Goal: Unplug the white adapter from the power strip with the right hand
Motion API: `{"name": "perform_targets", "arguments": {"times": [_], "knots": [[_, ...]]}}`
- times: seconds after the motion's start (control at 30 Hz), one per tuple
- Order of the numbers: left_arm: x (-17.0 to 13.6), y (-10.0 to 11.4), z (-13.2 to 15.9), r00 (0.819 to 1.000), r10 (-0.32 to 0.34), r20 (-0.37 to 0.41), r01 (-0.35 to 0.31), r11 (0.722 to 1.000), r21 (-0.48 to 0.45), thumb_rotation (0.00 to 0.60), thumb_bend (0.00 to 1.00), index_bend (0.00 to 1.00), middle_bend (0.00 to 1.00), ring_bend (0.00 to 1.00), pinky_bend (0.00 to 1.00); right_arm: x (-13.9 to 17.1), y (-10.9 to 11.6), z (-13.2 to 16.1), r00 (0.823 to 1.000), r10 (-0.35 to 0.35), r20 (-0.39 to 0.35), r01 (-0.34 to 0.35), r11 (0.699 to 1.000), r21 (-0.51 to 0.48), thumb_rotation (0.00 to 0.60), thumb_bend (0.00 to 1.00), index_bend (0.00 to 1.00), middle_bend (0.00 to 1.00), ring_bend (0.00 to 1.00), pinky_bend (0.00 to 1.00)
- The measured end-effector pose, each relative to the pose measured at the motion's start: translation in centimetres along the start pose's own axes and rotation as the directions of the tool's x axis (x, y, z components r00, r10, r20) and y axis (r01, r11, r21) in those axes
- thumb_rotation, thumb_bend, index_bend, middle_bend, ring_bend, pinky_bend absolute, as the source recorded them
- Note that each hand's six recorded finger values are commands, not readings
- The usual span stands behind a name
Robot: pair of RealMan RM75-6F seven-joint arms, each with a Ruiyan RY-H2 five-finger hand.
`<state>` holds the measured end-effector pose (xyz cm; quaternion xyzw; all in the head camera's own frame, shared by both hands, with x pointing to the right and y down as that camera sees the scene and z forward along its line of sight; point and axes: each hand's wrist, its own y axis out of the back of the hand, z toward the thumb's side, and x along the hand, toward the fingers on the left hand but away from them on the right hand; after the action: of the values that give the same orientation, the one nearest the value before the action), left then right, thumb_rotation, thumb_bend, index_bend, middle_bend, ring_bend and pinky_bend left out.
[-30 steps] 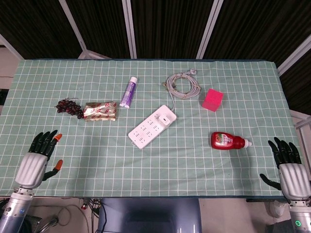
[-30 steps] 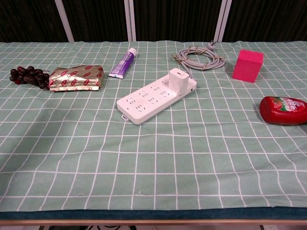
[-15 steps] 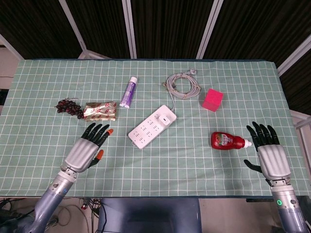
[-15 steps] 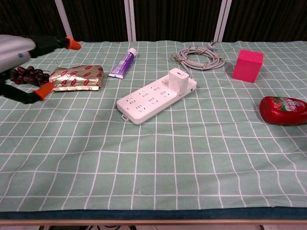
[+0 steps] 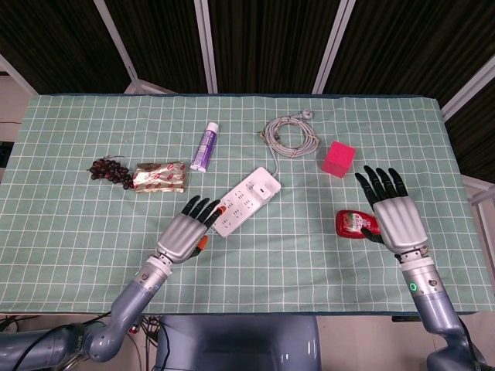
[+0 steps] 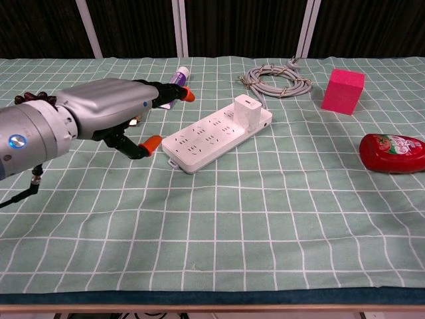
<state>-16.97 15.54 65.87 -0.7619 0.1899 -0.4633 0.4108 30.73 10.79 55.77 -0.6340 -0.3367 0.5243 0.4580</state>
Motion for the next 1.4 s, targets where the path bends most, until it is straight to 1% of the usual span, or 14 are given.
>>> {"name": "perform_targets", "arguments": {"times": [0.2, 0.4, 0.57, 0.73, 1.1, 1.2, 1.4], "knots": [[1.3, -1.2, 0.7, 0.999, -0.050, 0.011, 0.050, 0.999, 0.001, 0.600, 0.53, 0.03, 0.00, 0.00, 0.03, -2.3, 0.5, 2.3, 0.998, 0.009, -0.058, -0.009, 1.000, 0.013, 0.600, 0.20, 0.00, 0.00, 0.00, 0.00], [2.5, -2.6, 1.1, 0.995, -0.102, 0.016, 0.101, 0.995, 0.017, 0.600, 0.53, 0.05, 0.00, 0.00, 0.04, -5.0, 0.3, 5.9, 0.992, 0.042, -0.118, -0.041, 0.999, 0.017, 0.600, 0.20, 0.00, 0.00, 0.00, 0.00], [3.2, -3.6, 1.5, 0.991, -0.133, 0.020, 0.133, 0.991, 0.020, 0.600, 0.53, 0.06, 0.00, 0.00, 0.05, -6.7, -0.3, 8.3, 0.987, 0.074, -0.143, -0.074, 0.997, 0.009, 0.600, 0.20, 0.00, 0.00, 0.00, 0.00], [3.3, -4.3, 1.7, 0.989, -0.145, 0.021, 0.145, 0.989, 0.019, 0.600, 0.53, 0.06, 0.00, 0.00, 0.06, -7.9, -1.7, 9.9, 0.980, 0.116, -0.161, -0.113, 0.993, 0.028, 0.600, 0.20, 0.00, 0.00, 0.00, 0.00], [3.3, -5.0, 1.7, 0.987, -0.159, 0.022, 0.159, 0.987, 0.022, 0.600, 0.53, 0.07, 0.00, 0.00, 0.07, -11.1, -3.3, 12.2, 0.964, 0.164, -0.210, -0.146, 0.984, 0.100, 0.600, 0.20, 0.00, 0.00, 0.00, 0.00], [3.2, -5.5, 1.7, 0.986, -0.168, 0.023, 0.168, 0.986, 0.019, 0.600, 0.53, 0.07, 0.00, 0.00, 0.10, -11.5, -3.9, 12.5, 0.961, 0.177, -0.213, -0.160, 0.983, 0.095, 0.600, 0.20, 0.00, 0.00, 0.00, 0.01], [3.2, -6.1, 1.9, 0.982, -0.184, 0.034, 0.183, 0.983, 0.021, 0.600, 0.53, 0.08, 0.00, 0.00, 0.10, -11.8, -5.3, 12.3, 0.958, 0.203, -0.203, -0.188, 0.978, 0.091, 0.600, 0.20, 0.00, 0.00, 0.00, 0.01]]}}
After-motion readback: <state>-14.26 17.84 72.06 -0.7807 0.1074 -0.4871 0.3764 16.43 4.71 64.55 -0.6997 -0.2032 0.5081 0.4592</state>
